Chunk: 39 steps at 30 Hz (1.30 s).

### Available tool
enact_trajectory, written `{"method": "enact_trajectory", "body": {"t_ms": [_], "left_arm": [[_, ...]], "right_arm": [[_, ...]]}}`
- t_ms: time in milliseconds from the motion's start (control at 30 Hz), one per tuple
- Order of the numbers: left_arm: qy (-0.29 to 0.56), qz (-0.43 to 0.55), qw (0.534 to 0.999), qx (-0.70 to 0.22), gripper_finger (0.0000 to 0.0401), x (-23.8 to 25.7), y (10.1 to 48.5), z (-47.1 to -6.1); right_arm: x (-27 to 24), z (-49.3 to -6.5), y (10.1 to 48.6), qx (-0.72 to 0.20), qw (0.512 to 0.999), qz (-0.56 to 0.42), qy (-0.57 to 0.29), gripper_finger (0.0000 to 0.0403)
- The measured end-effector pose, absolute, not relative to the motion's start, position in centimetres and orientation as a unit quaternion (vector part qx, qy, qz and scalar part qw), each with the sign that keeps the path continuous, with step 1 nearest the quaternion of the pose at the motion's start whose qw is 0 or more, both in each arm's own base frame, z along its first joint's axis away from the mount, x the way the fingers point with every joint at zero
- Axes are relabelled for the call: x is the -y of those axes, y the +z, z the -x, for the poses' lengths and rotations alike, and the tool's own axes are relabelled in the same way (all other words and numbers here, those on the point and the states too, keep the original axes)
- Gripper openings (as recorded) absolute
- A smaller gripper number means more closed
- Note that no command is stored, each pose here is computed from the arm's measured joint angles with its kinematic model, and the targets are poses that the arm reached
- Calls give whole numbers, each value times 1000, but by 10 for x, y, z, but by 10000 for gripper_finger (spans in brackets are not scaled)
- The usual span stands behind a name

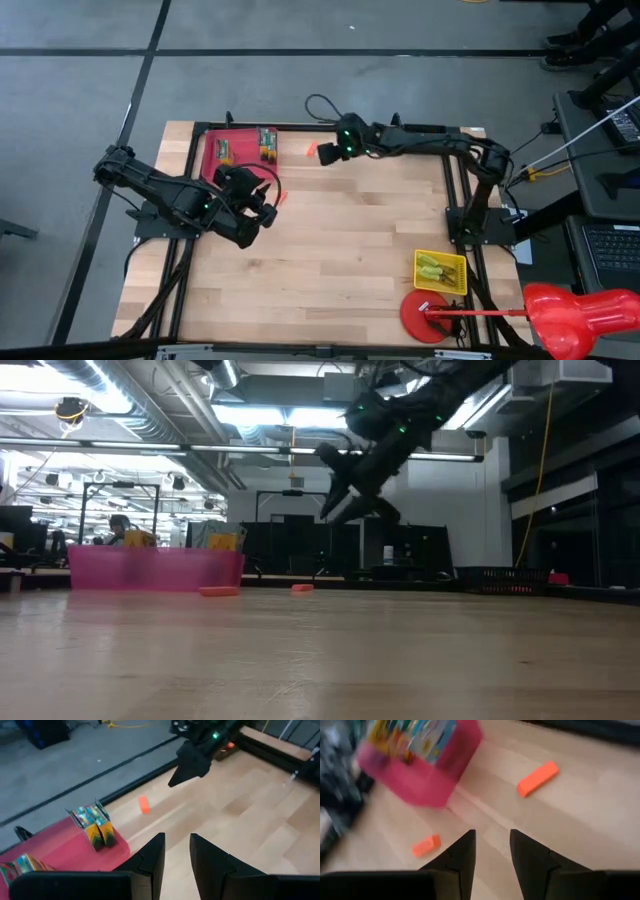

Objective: Pick & Place School Supplies
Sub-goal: Put the orange eraser into the black bin

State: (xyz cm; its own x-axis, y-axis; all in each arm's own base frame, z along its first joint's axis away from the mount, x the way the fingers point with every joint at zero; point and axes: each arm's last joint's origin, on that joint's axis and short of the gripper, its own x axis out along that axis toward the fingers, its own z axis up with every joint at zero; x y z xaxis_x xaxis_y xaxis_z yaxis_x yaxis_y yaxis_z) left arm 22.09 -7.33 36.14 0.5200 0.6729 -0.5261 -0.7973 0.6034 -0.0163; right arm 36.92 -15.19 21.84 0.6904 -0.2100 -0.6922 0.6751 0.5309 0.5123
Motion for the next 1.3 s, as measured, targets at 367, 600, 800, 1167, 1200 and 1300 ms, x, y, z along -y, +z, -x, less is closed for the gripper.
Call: {"method": "enact_trajectory", "body": {"t_ms": [367, 600, 800, 1167, 1200, 1300], "left_arm": [[375, 263, 814, -358, 86, 13, 308, -260], [359, 291, 842, -277, 86, -53, 290, -286], [355, 261, 831, -338, 86, -101, 269, -302], [383, 234, 813, -370, 132, -135, 238, -360], [383, 244, 811, -369, 137, -142, 237, -365], [384, 275, 796, -379, 150, -164, 231, -374]], "right_arm": [[102, -355, 266, -401, 869, -232, -175, 124], [84, -322, 289, -360, 868, -254, -231, 124], [75, -279, 297, -335, 858, -288, -263, 124], [53, -219, 328, -234, 859, -374, -261, 124], [52, -216, 331, -228, 858, -379, -261, 124], [51, -208, 336, -217, 855, -392, -261, 124]]}}
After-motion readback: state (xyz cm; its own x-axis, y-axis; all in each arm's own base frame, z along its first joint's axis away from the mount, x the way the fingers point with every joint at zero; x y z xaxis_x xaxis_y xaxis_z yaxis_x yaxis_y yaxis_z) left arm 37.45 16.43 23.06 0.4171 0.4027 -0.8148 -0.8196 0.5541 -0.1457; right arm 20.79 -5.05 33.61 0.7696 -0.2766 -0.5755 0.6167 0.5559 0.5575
